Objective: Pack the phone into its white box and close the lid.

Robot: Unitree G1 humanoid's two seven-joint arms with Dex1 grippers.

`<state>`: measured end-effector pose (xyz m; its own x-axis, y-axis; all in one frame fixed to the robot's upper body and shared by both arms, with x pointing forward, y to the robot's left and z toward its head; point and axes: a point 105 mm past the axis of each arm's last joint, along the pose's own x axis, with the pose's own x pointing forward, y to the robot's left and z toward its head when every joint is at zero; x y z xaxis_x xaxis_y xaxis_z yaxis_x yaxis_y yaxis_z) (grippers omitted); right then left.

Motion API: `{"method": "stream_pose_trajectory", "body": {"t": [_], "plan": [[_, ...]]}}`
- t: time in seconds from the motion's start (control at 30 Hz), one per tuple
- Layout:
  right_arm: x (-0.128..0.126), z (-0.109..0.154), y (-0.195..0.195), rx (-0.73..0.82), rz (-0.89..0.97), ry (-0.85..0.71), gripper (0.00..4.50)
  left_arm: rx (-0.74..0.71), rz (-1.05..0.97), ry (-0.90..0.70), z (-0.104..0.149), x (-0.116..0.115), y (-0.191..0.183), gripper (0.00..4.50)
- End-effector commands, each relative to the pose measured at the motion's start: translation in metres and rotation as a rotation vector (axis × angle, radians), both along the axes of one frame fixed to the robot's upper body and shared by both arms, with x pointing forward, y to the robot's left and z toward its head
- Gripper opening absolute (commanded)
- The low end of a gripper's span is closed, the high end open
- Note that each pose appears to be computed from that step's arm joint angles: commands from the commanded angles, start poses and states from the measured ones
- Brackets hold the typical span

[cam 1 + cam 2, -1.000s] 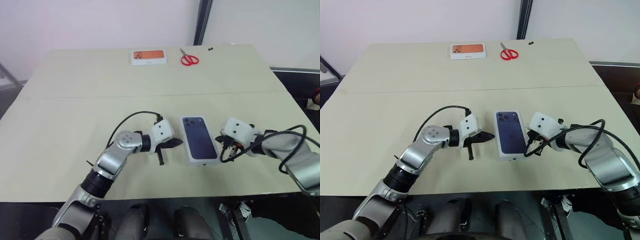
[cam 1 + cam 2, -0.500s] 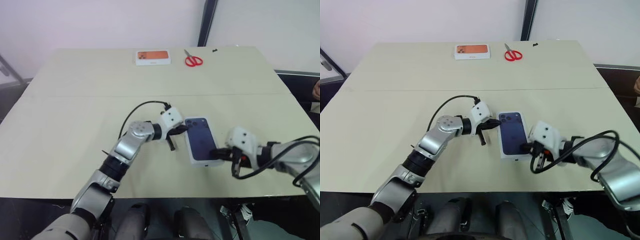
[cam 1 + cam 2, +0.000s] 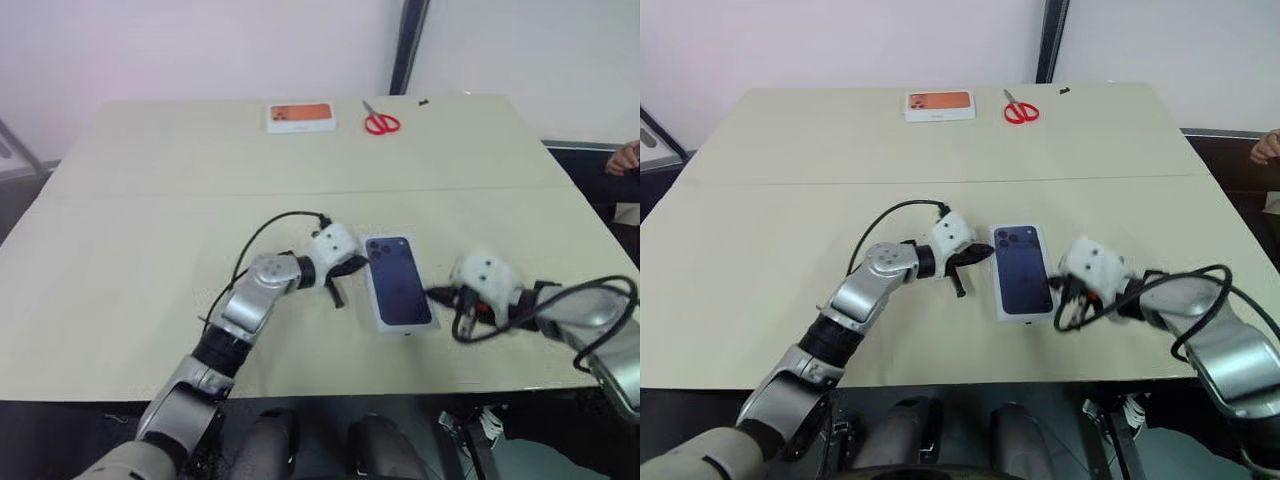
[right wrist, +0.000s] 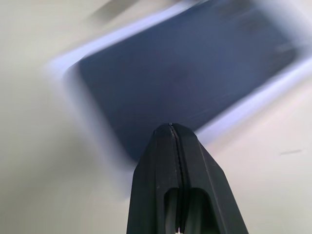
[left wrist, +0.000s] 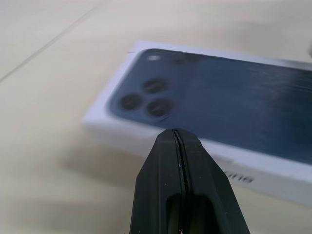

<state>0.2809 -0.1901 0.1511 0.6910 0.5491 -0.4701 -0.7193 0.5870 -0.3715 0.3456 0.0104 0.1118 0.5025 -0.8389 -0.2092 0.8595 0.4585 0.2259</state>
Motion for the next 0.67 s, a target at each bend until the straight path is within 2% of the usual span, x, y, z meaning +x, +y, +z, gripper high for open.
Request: {"method": "stream_pose_trajectory", "body": {"t": [0.03, 0.17, 0.27, 0.47, 0.67], "plan": [[0.022, 0.034, -0.012, 0.098, -0.080, -0.153, 0.02, -0.124, 0.120, -0.107, 0.039, 0.001, 0.038, 0.00], [0.042, 0.049, -0.017, 0.278, -0.098, -0.166, 0.02, -0.121, 0.265, -0.140, 0.040, -0.016, 0.103, 0.00], [0.048, 0.049, -0.019, 0.334, -0.087, -0.143, 0.02, -0.121, 0.325, -0.130, 0.036, -0.026, 0.128, 0.00], [0.052, 0.036, -0.025, 0.353, -0.036, -0.059, 0.02, -0.106, 0.445, -0.113, 0.032, -0.044, 0.167, 0.00], [0.055, 0.021, -0.028, 0.330, -0.028, -0.029, 0.02, -0.077, 0.483, -0.115, 0.029, -0.046, 0.177, 0.00]]}}
